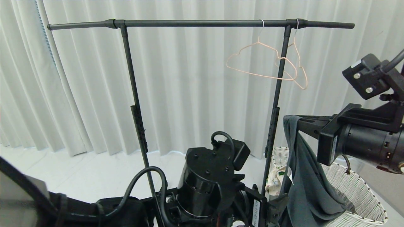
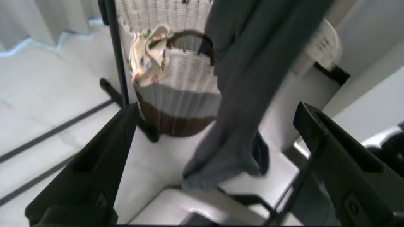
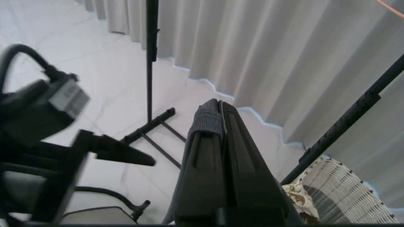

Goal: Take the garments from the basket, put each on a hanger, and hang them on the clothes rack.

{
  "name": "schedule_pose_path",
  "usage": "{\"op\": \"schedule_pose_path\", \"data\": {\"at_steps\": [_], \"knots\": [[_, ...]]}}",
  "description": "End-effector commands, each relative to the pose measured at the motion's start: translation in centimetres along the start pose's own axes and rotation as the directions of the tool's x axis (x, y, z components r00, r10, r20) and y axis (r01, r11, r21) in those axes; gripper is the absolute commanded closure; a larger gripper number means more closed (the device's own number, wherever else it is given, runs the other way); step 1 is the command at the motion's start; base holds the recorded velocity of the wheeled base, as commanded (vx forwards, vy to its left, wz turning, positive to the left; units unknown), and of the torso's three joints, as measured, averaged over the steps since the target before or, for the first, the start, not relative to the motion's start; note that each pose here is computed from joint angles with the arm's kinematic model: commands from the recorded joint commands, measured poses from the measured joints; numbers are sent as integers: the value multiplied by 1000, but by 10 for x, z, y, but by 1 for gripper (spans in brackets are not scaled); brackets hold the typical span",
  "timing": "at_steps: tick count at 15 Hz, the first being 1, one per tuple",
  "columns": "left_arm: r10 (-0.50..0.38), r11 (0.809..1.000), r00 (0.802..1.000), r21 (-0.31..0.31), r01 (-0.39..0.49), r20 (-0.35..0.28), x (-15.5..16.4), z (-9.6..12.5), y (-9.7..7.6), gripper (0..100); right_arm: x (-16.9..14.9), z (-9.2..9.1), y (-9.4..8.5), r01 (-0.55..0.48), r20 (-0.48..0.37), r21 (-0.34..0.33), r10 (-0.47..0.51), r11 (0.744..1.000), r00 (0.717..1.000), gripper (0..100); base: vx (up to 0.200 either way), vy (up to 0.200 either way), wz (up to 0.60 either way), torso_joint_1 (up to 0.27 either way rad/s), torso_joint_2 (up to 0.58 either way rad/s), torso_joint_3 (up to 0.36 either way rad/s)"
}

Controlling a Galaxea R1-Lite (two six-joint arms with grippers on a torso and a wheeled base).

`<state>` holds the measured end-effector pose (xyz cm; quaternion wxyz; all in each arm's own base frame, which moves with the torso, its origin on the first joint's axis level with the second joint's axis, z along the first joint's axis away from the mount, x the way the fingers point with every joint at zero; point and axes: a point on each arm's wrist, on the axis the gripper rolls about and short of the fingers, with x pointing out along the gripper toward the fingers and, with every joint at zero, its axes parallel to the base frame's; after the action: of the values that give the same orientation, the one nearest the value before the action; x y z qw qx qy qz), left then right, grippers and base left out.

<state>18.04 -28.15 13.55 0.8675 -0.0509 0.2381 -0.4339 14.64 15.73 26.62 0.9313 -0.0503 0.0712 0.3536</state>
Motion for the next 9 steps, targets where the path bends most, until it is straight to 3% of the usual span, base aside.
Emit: {"op": "schedule_pose_path", "data": {"at_steps": [1,4,9], "knots": [[40,999,999,-7,-40,-25,23,-15,14,0,-1,1,0,0,4,-2,0,1000,1000,100,0,0,0,0,0,0],[78,997,996,-23,-79,-37,30,-20,28,0,-2,1,0,-2,7,-4,2,1000,1000,100,0,0,0,0,0,0],[74,997,992,-9,-75,-98,43,-39,25,0,-2,3,1,-6,12,-4,6,1000,1000,100,0,0,0,0,0,0]]}}
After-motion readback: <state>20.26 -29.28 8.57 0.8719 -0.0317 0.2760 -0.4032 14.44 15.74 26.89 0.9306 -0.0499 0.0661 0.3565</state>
